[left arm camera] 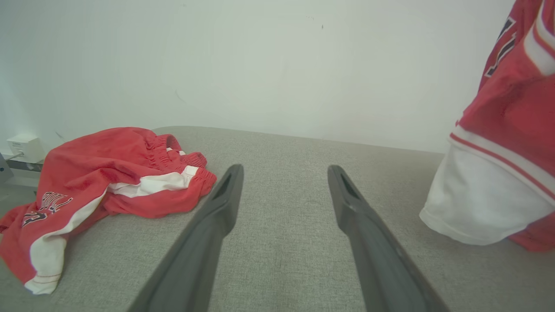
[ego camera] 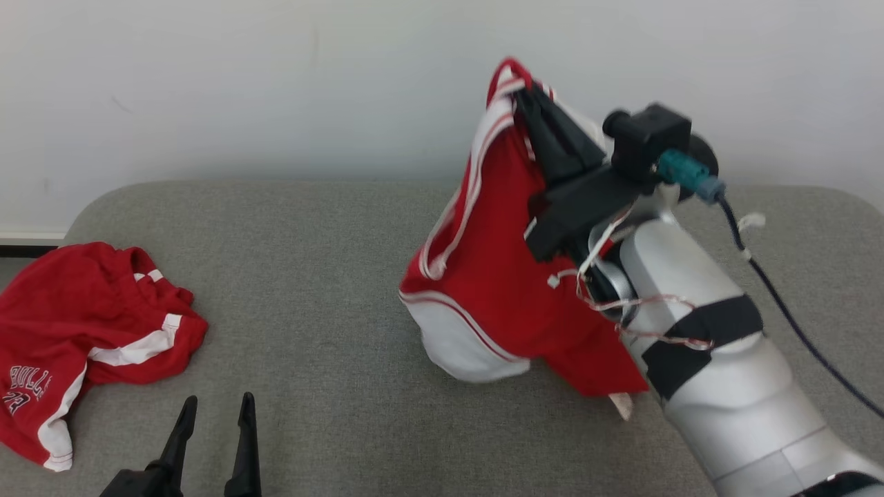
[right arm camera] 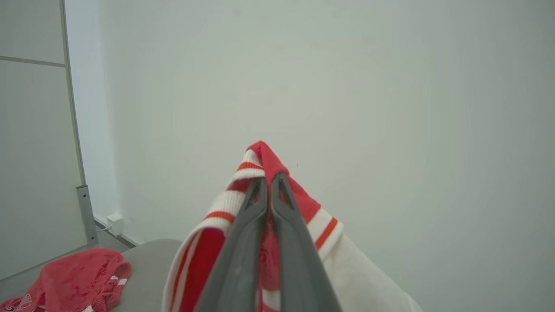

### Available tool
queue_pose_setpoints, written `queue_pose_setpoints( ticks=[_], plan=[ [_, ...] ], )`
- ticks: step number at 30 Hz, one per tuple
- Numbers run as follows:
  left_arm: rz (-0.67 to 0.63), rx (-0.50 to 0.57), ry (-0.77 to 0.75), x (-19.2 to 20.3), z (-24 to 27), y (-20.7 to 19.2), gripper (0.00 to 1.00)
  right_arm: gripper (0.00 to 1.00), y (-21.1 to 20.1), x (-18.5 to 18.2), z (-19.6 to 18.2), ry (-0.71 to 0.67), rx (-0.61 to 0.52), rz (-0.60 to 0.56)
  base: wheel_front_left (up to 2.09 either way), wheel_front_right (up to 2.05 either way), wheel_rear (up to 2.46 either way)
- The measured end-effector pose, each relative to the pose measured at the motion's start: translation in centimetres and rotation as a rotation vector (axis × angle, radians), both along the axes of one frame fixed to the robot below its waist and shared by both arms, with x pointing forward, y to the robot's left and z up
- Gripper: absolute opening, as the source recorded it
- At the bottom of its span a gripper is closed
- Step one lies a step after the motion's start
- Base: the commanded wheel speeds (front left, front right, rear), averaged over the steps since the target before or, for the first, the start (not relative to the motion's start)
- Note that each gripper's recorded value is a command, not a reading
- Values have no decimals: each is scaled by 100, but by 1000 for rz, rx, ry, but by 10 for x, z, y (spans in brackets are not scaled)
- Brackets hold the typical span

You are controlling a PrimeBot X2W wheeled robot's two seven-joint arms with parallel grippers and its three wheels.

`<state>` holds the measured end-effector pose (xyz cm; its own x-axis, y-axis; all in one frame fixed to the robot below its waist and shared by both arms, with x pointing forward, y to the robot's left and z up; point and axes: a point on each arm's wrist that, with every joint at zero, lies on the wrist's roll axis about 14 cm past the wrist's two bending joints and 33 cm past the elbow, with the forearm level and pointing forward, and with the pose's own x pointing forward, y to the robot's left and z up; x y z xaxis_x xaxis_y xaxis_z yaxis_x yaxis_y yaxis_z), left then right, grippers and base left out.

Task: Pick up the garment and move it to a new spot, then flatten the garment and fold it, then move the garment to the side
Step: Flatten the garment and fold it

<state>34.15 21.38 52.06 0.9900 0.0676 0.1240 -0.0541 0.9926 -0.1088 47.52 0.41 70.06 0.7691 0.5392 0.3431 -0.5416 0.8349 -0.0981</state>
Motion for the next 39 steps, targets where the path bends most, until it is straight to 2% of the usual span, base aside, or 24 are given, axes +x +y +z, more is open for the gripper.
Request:
queue_pose_setpoints(
  ticks=[3,4,8,11,13,17,21,24,25,26,30,34,39],
  plan=[
    [-9,-2,0,2,0,-2,100,0,5,-2,53,-128,48,27,0,0,0],
    [-9,-2,0,2,0,-2,100,0,5,-2,53,-128,48,27,0,0,0],
    [-5,-1,4,3,-1,-1,100,0,-1,-7,105,-240,154,40,0,0,0],
    [-9,-6,9,4,-3,-3,100,0,-26,7,106,-229,195,-31,0,0,0],
    [-14,-8,12,5,-4,-5,100,0,-48,25,71,-142,170,-116,0,0,0],
    [-30,-10,22,9,-8,-9,100,0,-106,50,-40,138,52,-303,0,0,0],
    [-47,-11,32,15,-11,-14,100,0,-166,44,-129,354,-19,-454,0,0,0],
    [-64,-9,35,21,-12,-19,100,0,-205,29,-174,459,-60,-547,0,0,0],
    [-71,-10,36,22,-12,-21,100,33,-217,24,-184,481,-78,-576,0,0,0],
    [-75,-10,39,23,-13,-22,100,100,-229,18,-194,506,-99,-603,0,0,0],
    [-85,-4,38,23,-13,-24,100,100,-253,-2,-221,587,-125,-667,0,0,0],
    [-87,2,31,19,-11,-24,100,100,-255,-11,-221,590,-151,-684,0,0,0],
    [-85,4,25,12,-9,-23,100,100,-214,-7,-201,524,-168,-609,0,0,0]
  ],
)
